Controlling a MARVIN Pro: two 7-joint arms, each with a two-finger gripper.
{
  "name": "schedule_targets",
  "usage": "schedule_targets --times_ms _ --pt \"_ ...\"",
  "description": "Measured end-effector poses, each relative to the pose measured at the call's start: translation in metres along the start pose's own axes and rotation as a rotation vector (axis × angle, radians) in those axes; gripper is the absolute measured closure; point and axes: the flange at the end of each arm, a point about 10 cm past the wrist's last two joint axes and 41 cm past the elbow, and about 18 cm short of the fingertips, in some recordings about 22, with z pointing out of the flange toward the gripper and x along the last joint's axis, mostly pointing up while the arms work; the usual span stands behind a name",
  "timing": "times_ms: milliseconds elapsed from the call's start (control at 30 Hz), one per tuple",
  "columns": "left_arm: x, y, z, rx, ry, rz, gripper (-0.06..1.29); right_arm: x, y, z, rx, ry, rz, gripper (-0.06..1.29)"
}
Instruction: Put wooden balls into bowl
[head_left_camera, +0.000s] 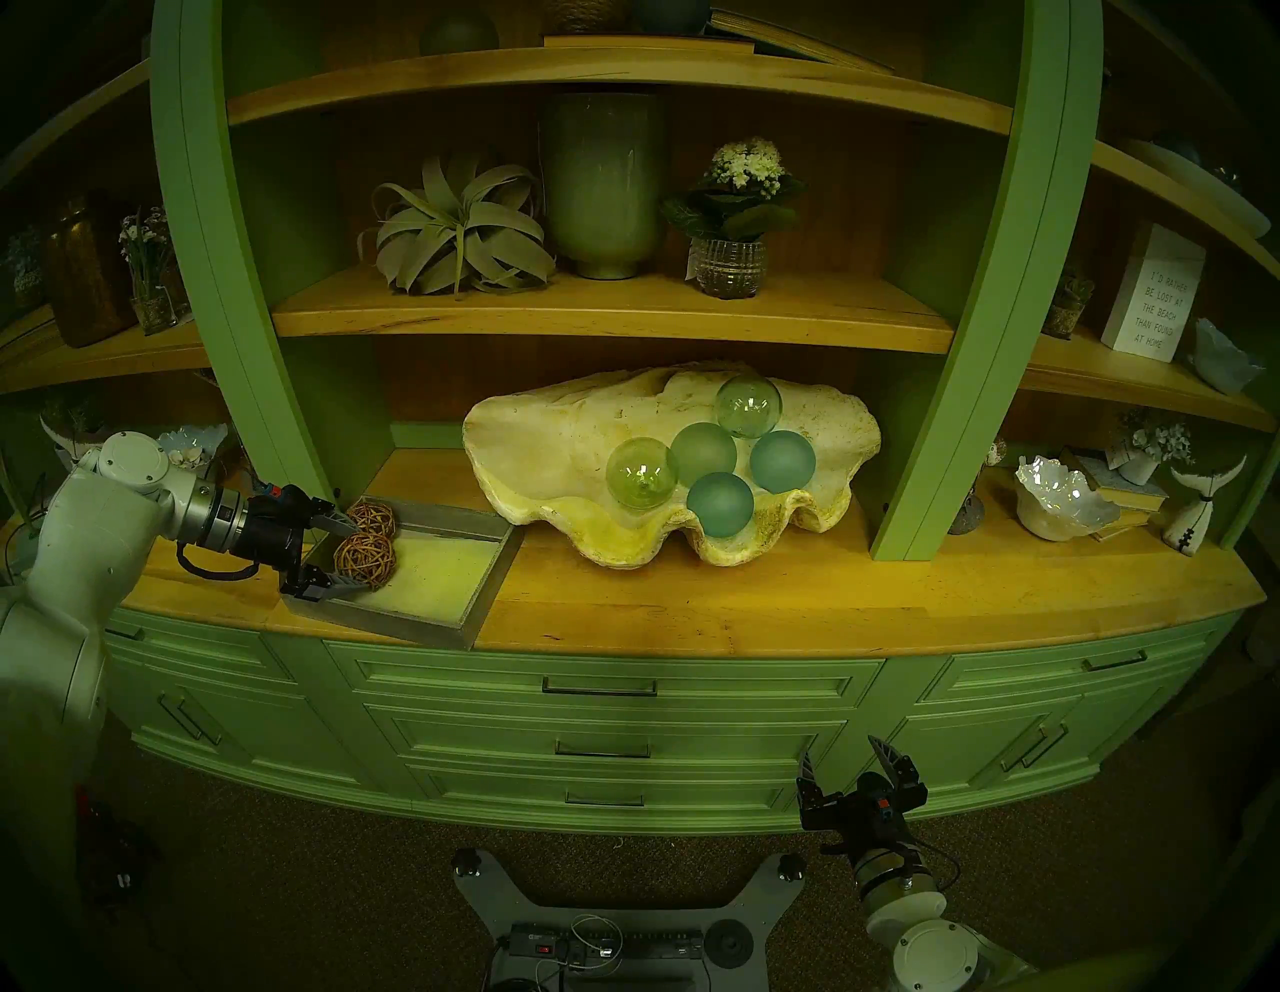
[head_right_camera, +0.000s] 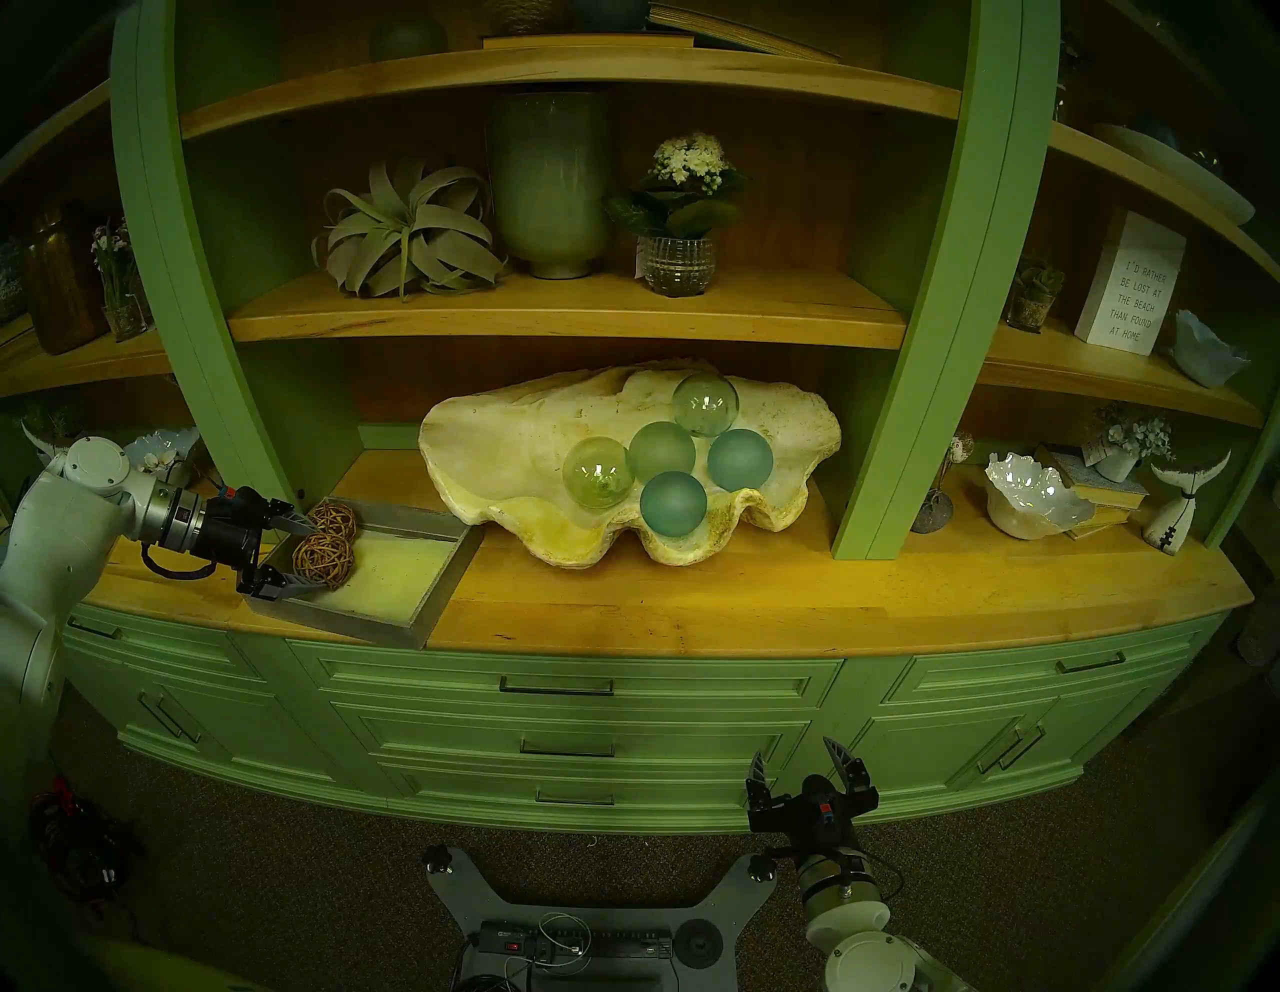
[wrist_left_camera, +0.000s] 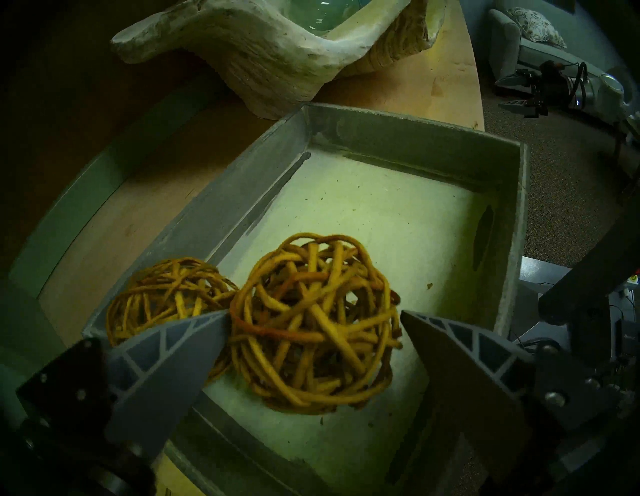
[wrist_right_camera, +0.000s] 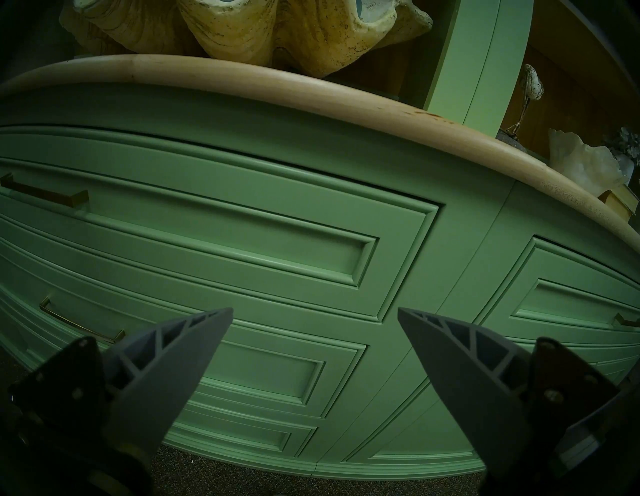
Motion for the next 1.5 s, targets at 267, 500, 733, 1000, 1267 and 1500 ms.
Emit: schedule_targets --times_ms 267,500,733,1000,1267,1500 --pt "0.004 -0.001 0.017 -0.025 0.026 -0.003 0.00 0.000 0.000 0.000 0.000 0.000 0.000 -0.01" --pt "0.009 -0.002 0.022 -0.041 0.026 0.029 0.00 0.000 0.000 0.000 0.000 0.001 0.000 -0.01" --pt "0.014 -0.005 0.023 -0.058 0.001 0.090 0.40 0.001 0.000 0.000 0.000 0.002 0.001 -0.01" --pt "0.019 -0.004 0.021 -0.053 0.008 0.137 0.49 0.001 0.000 0.000 0.000 0.003 0.001 -0.01" --pt "0.056 -0.015 0.007 -0.004 0.075 0.263 0.51 0.000 0.000 0.000 0.000 0.001 0.000 -0.01" --pt "0.101 -0.027 -0.014 0.060 0.143 0.387 0.51 -0.001 0.000 0.000 0.000 -0.001 0.000 -0.01"
